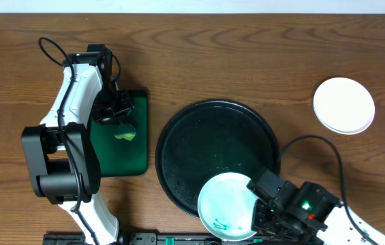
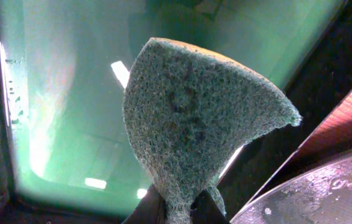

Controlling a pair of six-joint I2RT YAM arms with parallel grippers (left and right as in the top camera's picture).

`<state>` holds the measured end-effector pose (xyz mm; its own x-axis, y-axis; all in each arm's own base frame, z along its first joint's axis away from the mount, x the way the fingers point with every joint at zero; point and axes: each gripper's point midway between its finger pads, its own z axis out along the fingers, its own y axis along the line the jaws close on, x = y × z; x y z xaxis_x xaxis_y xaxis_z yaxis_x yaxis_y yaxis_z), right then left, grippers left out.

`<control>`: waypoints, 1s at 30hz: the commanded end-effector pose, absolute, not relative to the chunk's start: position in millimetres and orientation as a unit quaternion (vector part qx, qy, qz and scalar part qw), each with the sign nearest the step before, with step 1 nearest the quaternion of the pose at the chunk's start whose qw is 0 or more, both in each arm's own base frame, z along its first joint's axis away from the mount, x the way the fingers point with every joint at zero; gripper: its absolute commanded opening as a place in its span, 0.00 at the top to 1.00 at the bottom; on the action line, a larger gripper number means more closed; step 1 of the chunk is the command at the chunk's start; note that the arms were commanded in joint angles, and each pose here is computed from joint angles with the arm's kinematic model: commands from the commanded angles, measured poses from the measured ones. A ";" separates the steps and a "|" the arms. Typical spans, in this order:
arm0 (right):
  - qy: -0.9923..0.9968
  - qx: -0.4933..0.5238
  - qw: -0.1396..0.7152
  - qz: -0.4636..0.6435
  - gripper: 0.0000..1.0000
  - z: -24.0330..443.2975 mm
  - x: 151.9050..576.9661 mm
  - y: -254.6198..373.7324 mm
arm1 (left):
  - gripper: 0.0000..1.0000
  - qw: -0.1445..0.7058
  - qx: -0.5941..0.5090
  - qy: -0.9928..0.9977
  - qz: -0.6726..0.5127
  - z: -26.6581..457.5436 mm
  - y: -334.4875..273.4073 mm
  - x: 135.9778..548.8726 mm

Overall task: Clean dirty plates on tray and stack at the side
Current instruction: 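Move the right gripper to the lower pale green plate and grip its rim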

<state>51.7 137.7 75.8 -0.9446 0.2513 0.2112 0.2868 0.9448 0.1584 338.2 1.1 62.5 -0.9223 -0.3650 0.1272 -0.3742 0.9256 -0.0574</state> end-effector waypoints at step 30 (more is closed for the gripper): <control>-0.985 -0.165 0.000 -0.053 0.50 26.7 93.3 127.4 | 0.93 0.064 0.183 -0.980 0.039 62.7 2.9 333.5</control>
<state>75.2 140.0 29.8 -0.9167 0.3761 0.1348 0.3923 0.9111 0.1264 336.4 0.9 62.7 -0.9213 -0.3649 0.1345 -0.3747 0.9255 -0.0552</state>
